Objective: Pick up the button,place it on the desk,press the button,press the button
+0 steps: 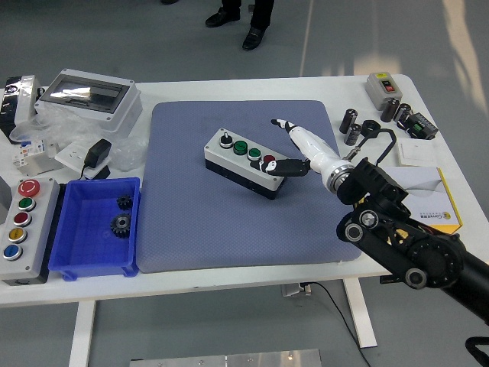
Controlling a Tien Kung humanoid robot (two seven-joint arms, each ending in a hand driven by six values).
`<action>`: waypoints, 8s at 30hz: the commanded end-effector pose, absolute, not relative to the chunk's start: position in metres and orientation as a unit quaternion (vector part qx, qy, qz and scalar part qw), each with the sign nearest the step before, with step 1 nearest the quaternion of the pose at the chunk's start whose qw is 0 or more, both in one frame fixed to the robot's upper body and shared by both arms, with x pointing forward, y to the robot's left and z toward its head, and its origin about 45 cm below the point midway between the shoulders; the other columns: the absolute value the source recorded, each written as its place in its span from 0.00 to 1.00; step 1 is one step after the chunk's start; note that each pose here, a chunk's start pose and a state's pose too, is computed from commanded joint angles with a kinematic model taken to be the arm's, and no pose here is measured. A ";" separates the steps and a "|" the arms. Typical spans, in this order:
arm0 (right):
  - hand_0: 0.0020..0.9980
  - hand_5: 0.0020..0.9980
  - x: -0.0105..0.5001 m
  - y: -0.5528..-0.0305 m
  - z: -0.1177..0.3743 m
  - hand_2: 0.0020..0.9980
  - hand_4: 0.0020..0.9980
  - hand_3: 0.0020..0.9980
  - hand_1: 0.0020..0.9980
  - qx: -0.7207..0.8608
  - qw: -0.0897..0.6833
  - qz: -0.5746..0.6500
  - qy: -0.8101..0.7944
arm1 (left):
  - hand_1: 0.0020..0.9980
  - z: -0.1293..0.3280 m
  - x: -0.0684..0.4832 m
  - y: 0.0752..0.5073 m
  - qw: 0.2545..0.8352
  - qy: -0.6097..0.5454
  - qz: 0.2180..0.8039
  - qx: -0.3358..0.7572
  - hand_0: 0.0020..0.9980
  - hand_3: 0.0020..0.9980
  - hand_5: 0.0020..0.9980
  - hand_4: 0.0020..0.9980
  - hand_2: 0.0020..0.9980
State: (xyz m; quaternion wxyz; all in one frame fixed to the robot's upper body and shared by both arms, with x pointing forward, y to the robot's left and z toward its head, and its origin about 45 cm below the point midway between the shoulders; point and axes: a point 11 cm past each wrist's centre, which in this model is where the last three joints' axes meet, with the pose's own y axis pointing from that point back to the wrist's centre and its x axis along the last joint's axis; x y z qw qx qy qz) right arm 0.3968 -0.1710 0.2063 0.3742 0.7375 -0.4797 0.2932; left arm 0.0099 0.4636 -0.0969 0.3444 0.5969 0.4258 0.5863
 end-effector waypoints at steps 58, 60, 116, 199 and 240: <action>0.46 0.49 0.421 -0.142 0.155 0.90 1.00 1.00 0.79 0.686 0.498 0.312 -0.428 | 0.58 -0.096 0.008 0.468 0.347 0.427 0.588 0.593 0.62 0.60 0.23 0.54 0.55; 0.46 0.49 0.420 -0.142 0.154 0.90 1.00 1.00 0.79 0.686 0.499 0.314 -0.427 | 0.58 -0.096 0.008 0.468 0.346 0.427 0.588 0.593 0.62 0.60 0.23 0.54 0.55; 0.11 0.00 0.420 -0.157 0.181 0.39 0.11 0.37 0.34 0.677 0.448 0.375 -0.448 | 0.58 -0.097 0.008 0.465 0.348 0.424 0.592 0.590 0.62 0.60 0.24 0.54 0.55; 0.87 0.00 0.368 -0.185 0.161 0.76 0.33 0.73 0.78 0.767 0.404 0.385 -0.316 | 0.58 -0.098 0.013 0.461 0.353 0.421 0.586 0.595 0.62 0.60 0.25 0.55 0.56; 0.99 0.08 0.375 -0.199 0.166 0.93 0.56 1.00 0.93 0.787 0.402 0.332 -0.331 | 0.58 -0.098 0.011 0.462 0.356 0.422 0.581 0.598 0.62 0.60 0.25 0.54 0.55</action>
